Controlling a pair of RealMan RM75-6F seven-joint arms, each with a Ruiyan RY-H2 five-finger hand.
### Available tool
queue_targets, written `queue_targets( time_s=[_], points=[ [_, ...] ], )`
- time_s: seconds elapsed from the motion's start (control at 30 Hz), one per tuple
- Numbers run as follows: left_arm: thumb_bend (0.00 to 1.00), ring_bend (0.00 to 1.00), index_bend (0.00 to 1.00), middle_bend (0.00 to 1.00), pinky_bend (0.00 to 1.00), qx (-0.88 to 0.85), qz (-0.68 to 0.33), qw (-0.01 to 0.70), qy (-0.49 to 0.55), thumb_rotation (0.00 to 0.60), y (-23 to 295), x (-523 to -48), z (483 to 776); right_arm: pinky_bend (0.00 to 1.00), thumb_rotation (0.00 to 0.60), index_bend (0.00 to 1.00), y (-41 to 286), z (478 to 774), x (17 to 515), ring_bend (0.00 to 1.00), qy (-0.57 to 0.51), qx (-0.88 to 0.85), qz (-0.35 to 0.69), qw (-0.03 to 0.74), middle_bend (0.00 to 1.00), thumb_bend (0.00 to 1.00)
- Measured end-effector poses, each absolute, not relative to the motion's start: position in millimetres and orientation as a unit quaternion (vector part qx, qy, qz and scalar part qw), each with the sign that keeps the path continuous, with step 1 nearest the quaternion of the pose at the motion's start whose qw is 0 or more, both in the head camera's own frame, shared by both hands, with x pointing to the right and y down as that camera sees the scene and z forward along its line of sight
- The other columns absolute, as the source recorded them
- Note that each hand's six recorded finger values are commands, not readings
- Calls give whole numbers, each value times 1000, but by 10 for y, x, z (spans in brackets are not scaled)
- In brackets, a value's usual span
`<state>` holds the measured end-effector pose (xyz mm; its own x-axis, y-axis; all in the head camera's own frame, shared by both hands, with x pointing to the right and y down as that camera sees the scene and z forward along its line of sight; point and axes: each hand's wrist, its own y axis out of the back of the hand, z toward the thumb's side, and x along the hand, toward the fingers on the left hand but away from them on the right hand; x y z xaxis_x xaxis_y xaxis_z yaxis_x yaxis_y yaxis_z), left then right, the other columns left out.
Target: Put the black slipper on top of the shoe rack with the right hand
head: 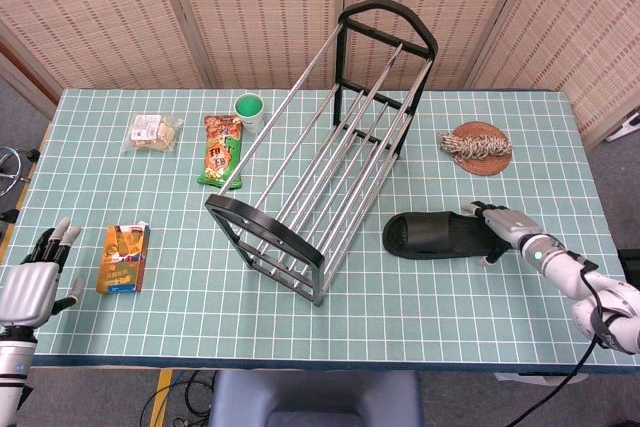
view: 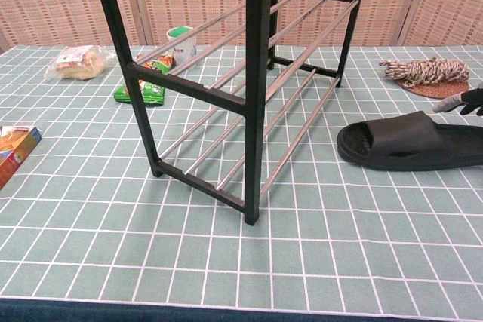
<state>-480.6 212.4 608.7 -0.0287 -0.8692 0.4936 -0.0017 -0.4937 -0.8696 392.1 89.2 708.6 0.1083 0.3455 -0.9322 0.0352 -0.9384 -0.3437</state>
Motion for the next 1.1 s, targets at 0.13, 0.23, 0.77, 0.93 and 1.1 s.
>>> queue_targets(
  time_s=[0.13,0.23,0.77,0.93,1.1],
  points=[
    [442,0,1,0,328,-603,-618,351,363,600,2126,-4805,6072,0,600,0,894,7125,3916,0,-123,-734,658,119,0,132],
    [442,0,1,0,328,-603,-618,349,365,600,2128,-4807,6071,0,600,0,887,7145,3923,0,-121,-732,660,120,0,133],
    [442,0,6,0,328,-608,-611,346,370,600,2107,-4802,6048,0,600,0,862,7299,3865,0,-116,-733,657,133,0,201],
    [442,0,10,0,328,-610,-610,345,371,600,2107,-4802,6041,0,600,0,880,7343,3840,0,-108,-733,658,135,0,224],
    [442,0,13,0,328,-610,-609,344,372,600,2101,-4803,6038,0,600,0,883,7350,3817,1,-107,-735,655,140,8,295]
  ],
)
